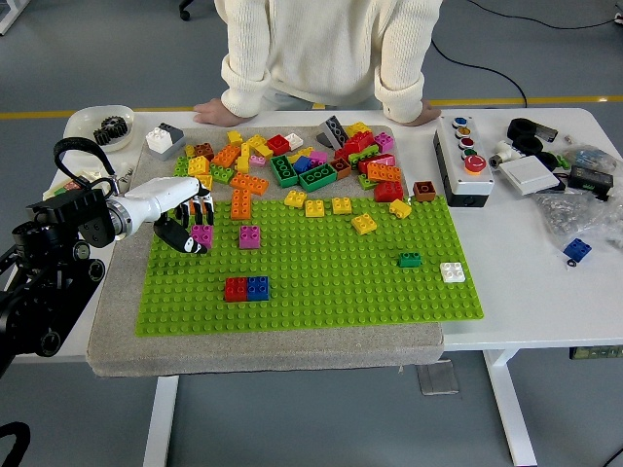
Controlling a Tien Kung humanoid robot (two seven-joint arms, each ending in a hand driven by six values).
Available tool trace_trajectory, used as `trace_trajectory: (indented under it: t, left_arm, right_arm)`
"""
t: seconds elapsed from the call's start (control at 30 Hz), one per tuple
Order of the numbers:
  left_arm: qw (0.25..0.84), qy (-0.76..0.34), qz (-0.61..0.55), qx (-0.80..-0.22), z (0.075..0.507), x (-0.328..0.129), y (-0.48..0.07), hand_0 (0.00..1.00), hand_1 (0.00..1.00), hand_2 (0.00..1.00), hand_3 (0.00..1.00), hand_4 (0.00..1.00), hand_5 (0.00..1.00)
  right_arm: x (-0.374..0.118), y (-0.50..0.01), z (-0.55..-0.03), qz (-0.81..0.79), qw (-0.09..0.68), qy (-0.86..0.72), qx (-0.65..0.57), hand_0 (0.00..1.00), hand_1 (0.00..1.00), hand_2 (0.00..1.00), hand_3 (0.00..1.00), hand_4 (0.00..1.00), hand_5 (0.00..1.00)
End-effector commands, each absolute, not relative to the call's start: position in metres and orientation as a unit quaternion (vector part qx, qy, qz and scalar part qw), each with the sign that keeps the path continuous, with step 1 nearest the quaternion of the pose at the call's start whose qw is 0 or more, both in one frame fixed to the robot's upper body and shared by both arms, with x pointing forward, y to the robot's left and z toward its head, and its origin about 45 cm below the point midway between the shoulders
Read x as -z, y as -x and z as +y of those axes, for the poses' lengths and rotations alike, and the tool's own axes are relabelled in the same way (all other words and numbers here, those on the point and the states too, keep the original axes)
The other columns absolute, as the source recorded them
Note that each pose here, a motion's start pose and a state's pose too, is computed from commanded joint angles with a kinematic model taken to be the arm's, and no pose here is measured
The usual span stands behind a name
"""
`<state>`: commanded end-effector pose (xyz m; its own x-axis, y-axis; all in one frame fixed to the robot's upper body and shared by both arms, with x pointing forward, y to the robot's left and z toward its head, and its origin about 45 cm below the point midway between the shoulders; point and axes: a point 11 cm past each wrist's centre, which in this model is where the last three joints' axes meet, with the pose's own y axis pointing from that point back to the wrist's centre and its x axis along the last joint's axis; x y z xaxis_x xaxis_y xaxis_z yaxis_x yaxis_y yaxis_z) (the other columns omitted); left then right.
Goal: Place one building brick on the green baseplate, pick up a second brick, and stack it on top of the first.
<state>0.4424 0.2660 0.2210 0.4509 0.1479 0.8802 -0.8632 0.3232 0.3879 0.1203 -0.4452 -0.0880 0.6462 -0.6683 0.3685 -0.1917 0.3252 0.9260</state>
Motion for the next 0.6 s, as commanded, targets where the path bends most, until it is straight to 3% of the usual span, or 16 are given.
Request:
trace_trajectory:
  t: [0.6]
  left_arm:
    - [0.730,-0.467,-0.382,-0.323,0.248,-0.223,-0.425,0.389,0.369,0.381,0.453,0.879,0.002]
  right_arm:
    - [0.089,-0.118,-0.444,-0.383,0.718,-0.557,0.168,0.740,0.642,0.714,0.597,0.830,0.410]
